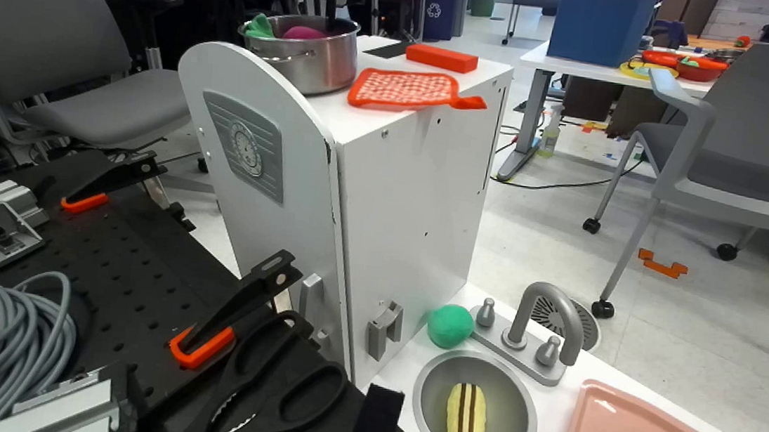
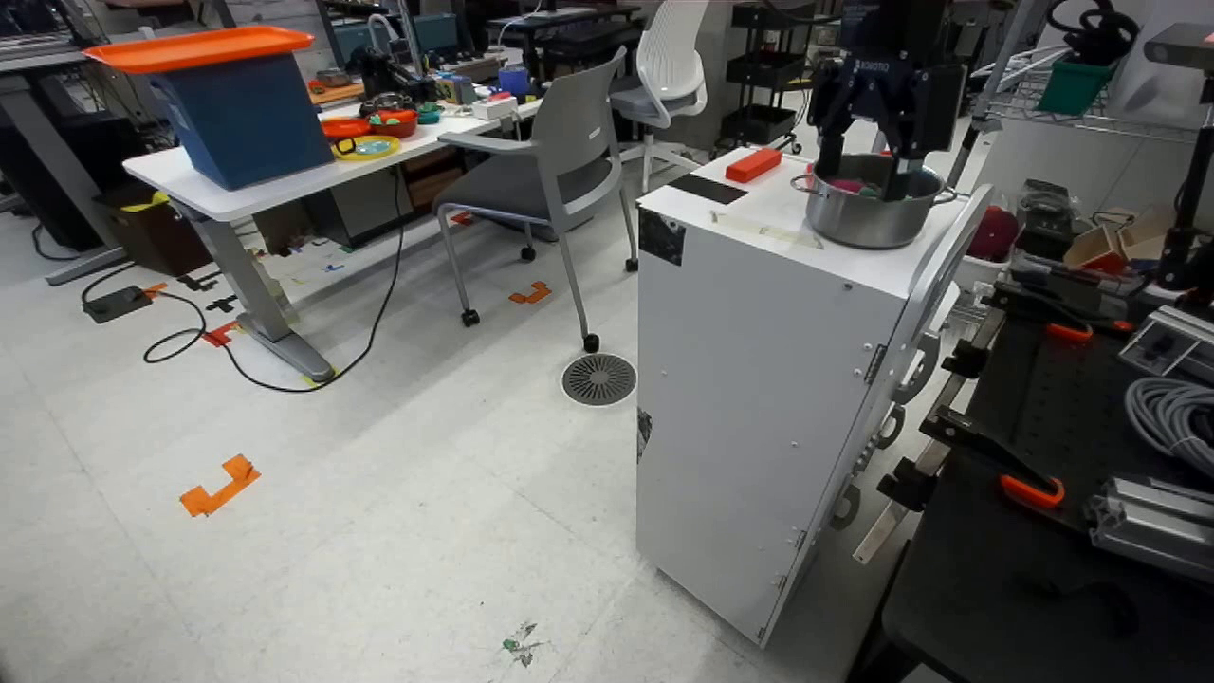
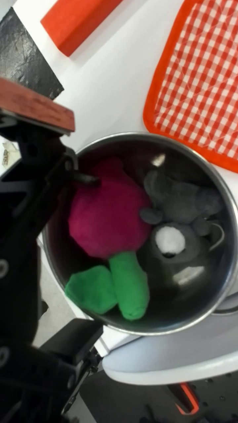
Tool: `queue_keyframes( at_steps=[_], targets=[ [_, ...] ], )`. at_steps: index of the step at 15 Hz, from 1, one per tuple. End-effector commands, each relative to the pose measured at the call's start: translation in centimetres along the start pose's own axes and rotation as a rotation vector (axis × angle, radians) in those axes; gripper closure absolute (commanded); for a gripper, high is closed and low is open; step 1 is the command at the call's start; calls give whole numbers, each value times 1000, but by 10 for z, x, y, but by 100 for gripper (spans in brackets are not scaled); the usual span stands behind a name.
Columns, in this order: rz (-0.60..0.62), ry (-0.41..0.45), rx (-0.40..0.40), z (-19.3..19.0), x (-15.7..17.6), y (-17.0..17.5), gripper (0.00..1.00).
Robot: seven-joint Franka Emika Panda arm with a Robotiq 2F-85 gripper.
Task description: Take the plush toy out of the pot
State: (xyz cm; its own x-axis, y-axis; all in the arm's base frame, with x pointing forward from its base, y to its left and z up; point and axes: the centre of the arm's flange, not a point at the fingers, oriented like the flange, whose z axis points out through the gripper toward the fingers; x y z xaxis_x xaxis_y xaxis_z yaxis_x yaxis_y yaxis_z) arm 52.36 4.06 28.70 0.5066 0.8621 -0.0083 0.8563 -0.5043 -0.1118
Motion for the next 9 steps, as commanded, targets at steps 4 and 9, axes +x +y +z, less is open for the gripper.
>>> queue_keyframes(
  at_steps=[4, 9],
  targets=[
    [-34, -2, 5, -9, -3, 4, 0],
    [-59, -9, 5, -11, -7, 4, 0]
  ],
)
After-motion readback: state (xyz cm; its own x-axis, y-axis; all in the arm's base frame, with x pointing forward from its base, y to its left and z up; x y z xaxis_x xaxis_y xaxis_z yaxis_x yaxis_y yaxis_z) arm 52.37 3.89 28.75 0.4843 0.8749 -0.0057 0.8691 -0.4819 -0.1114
